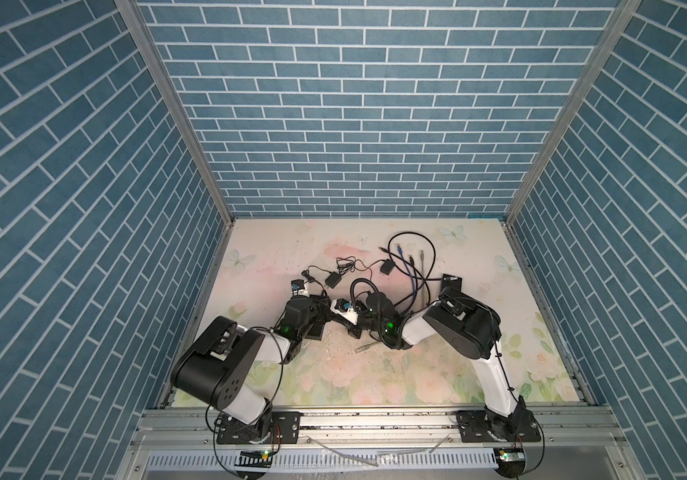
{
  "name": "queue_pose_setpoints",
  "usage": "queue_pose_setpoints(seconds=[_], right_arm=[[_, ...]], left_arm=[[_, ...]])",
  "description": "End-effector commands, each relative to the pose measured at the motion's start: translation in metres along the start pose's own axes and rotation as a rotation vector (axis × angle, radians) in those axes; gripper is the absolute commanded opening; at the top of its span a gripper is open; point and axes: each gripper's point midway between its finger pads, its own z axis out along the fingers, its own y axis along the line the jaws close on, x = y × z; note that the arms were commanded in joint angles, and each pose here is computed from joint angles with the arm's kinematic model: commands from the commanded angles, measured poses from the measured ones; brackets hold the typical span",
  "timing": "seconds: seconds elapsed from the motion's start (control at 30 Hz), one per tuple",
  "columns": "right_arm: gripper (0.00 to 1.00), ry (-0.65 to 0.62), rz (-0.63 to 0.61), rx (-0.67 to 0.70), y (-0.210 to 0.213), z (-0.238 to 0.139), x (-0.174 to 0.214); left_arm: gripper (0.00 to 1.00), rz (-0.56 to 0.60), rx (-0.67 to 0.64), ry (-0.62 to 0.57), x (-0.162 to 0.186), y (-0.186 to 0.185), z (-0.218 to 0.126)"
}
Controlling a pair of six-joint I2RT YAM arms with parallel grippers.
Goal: Insert the plug into the switch port
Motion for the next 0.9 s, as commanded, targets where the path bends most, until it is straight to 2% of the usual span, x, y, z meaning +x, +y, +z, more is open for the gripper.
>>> queue_pose_setpoints(seconds=[0.0,0.23,0.37,0.87], right_arm=[[0.00,-0.011,-0.052,-0.050,0.030,0.001,-0.005],[0.00,0.042,-0.035,-0.016,0.025,-0.001,0.008],[0.01,0.057,-0.030,0.007,0.021,0.000,0.012],[0.30,0.095,-0.033,0.055,0.003,-0.010,0.000]], left_arm=[[0.90,0.024,0.194,0.159,0.024,-0.050,-0.012],[0.99,0.016,0.134,0.136,0.002,-0.034,-0.015],[1.00,0.037,0.099,0.128,-0.008,-0.029,-0.016],[1.00,0.053,-0.049,0.045,-0.038,-0.004,-0.033]])
